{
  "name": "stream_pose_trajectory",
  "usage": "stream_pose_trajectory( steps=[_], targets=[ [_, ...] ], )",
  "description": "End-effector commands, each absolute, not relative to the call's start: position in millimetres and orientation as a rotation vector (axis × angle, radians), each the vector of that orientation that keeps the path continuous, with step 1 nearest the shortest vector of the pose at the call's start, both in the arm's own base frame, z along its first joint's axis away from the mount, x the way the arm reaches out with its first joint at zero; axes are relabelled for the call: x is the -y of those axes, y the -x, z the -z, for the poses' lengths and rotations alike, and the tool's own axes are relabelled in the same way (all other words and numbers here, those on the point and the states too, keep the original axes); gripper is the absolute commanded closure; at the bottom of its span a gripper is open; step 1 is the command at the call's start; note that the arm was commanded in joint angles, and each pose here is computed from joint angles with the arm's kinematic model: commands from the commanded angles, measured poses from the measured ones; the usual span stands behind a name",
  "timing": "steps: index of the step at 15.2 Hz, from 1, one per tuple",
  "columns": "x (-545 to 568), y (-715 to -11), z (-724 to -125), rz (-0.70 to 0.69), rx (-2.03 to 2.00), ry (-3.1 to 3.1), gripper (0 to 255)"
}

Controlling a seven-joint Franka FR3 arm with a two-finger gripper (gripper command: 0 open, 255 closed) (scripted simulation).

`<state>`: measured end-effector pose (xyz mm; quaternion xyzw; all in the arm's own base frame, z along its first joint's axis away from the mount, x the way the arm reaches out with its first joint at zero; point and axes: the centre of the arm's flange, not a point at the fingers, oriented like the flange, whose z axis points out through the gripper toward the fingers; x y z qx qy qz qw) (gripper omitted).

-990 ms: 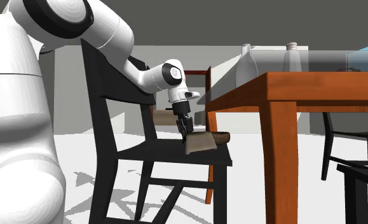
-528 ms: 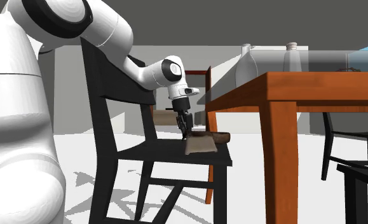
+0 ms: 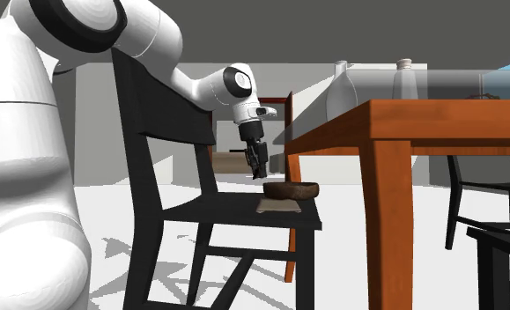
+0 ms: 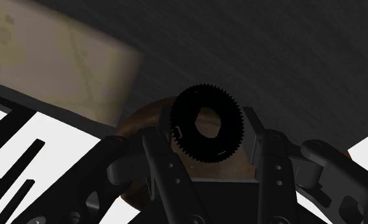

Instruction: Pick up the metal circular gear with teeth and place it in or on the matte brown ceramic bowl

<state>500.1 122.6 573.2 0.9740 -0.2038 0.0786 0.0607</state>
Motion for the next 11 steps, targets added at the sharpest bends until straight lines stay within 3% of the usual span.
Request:
stream_pose_trajectory(
  steps=[1, 11],
  targets=[
    [-122, -500, -584, -0.237, 0.617, -2.947, 255],
    [-122, -500, -637, -0.237, 0.617, -2.947, 255]
  ],
)
